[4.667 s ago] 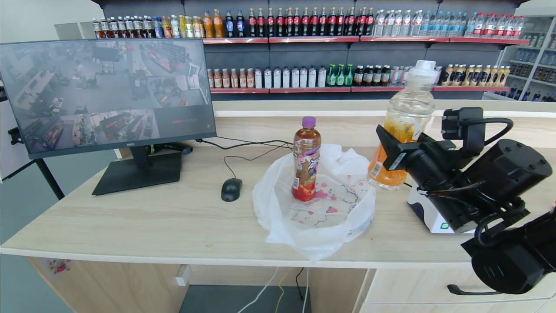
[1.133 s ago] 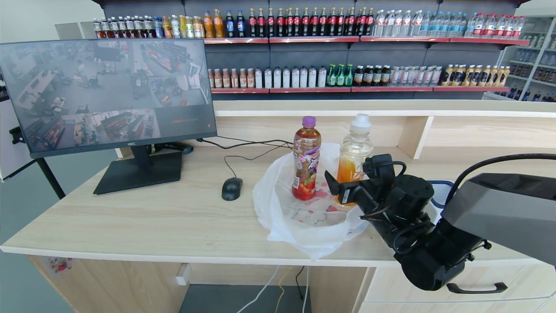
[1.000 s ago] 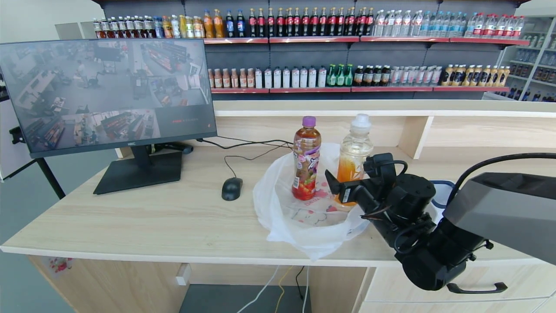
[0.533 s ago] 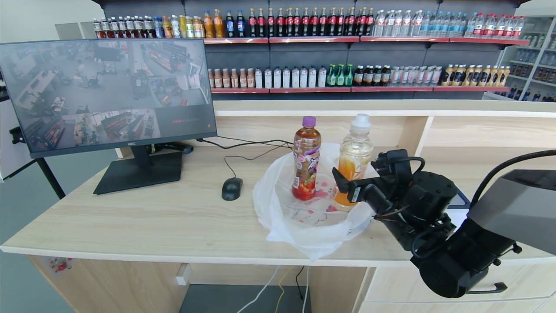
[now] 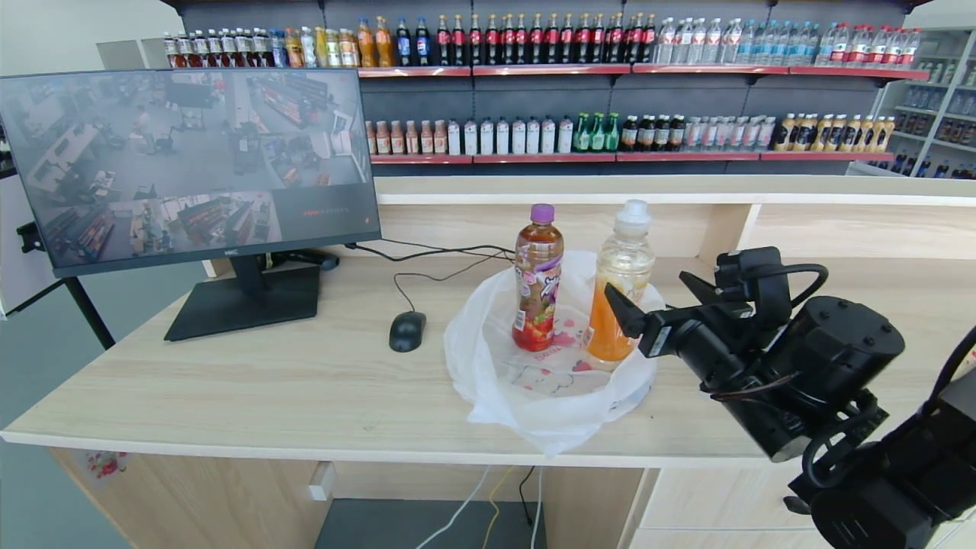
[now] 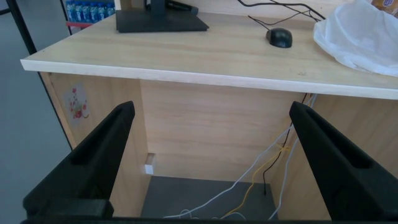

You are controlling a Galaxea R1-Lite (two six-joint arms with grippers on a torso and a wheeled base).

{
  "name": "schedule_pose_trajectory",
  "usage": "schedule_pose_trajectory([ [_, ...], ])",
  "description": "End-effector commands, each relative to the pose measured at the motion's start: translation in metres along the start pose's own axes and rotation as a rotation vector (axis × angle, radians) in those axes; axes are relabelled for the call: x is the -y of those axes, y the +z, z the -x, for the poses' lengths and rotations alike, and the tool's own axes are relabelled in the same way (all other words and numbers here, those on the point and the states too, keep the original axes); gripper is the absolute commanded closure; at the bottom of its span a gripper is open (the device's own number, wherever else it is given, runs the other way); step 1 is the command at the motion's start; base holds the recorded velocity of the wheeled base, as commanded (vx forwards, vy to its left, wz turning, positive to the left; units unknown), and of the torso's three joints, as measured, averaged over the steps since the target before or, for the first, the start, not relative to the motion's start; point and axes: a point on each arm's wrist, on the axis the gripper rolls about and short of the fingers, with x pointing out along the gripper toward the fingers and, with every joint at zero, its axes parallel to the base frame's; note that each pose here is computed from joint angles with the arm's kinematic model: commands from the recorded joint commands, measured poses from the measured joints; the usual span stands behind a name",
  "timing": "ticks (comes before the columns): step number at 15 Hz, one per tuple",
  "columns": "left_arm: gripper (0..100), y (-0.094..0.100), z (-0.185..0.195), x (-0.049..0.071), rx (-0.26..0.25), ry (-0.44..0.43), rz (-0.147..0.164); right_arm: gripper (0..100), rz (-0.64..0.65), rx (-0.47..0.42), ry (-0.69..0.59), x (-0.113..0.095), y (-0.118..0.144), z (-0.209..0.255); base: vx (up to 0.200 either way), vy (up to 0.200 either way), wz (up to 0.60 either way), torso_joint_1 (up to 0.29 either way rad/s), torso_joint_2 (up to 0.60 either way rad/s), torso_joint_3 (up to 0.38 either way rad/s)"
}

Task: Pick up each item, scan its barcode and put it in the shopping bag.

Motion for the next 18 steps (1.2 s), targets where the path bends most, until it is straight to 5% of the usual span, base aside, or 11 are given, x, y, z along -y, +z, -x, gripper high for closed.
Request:
schedule_pose_trajectory([
  [1, 0, -0.0003, 0.0, 0.0, -0.001, 0.0, 0.0, 0, -0.008, 0.031, 0.006, 0.0011, 0.0142, 0.0107, 0.0, 0.0, 0.0, 0.0, 0.0, 0.0],
  [18, 0, -0.0001, 0.0, 0.0, 0.001, 0.0, 0.001, 0, -0.058, 0.021, -0.036, 0.0043, 0.0109, 0.0095, -0.035, 0.0, 0.0, 0.001, 0.0, 0.001],
])
